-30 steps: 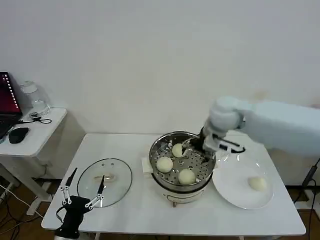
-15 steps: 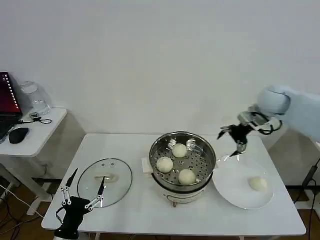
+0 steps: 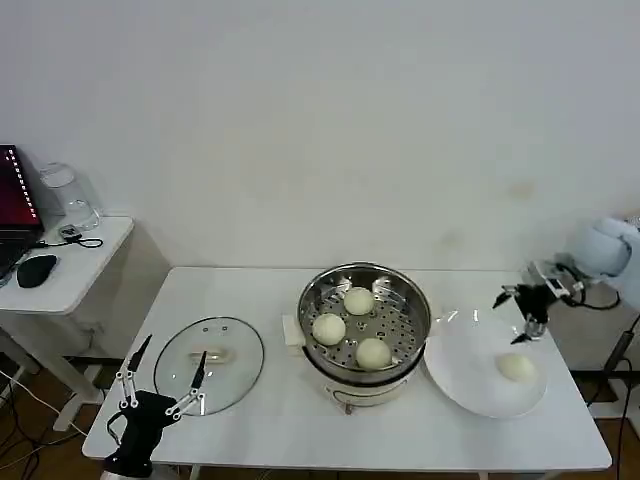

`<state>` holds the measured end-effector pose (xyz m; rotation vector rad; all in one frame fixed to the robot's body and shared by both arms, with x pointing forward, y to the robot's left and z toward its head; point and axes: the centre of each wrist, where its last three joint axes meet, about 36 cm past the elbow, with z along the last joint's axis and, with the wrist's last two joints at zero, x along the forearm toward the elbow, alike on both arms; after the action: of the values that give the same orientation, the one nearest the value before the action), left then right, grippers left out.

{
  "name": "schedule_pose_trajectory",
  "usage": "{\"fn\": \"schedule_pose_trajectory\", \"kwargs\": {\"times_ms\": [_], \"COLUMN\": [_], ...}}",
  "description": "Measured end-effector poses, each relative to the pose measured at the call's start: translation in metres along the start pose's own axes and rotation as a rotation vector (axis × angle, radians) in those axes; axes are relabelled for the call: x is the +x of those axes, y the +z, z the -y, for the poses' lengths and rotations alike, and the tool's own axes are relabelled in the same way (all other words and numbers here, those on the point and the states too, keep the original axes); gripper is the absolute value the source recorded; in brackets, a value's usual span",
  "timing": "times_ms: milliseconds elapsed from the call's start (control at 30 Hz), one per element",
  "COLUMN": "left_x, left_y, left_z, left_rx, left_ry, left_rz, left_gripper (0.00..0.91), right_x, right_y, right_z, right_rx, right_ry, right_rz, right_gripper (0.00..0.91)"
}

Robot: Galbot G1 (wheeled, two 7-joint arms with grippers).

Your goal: Take steamed baozi put them in steamer then cover it.

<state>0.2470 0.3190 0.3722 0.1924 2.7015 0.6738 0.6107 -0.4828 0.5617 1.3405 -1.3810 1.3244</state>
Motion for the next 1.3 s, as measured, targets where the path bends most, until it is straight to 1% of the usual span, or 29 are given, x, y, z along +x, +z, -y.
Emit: {"fn": "schedule_pose_trajectory", "kwargs": {"times_ms": [200, 500, 700, 1233, 1267, 1300], "left_x": [0.001, 0.001, 0.002, 0.005, 0.005, 0.005], "left_y": [0.003, 0.005, 0.006, 0.006, 0.006, 0.006], "left_z": [0.0, -0.001, 0.0, 0.003, 0.003, 0.003], "left_rx": [0.0, -0.003, -0.002, 0.001, 0.0, 0.0], "left_ry": [-0.002, -0.007, -0.008, -0.008, -0.008, -0.009], "left_rz": [-0.005, -0.012, -0.015, -0.025, -0.024, -0.023], "left_gripper": [0.907, 0.907, 0.907, 0.907, 0.907, 0.907], "right_x": [-0.027, -0.058, -0.075, -0.104, -0.105, -0.105], "right_y": [0.017, 0.03, 0.032, 0.028, 0.028, 0.028], "right_z": [-0.013, -0.02, -0.019, -0.011, -0.011, -0.011], "right_rx": [-0.032, -0.069, -0.086, -0.088, -0.089, -0.09], "right_ry": [-0.026, -0.065, -0.081, -0.109, -0.11, -0.111], "right_rz": [-0.048, -0.08, -0.088, -0.107, -0.108, -0.109], "right_gripper": [0.907, 0.907, 0.907, 0.907, 0.846, 0.836]}}
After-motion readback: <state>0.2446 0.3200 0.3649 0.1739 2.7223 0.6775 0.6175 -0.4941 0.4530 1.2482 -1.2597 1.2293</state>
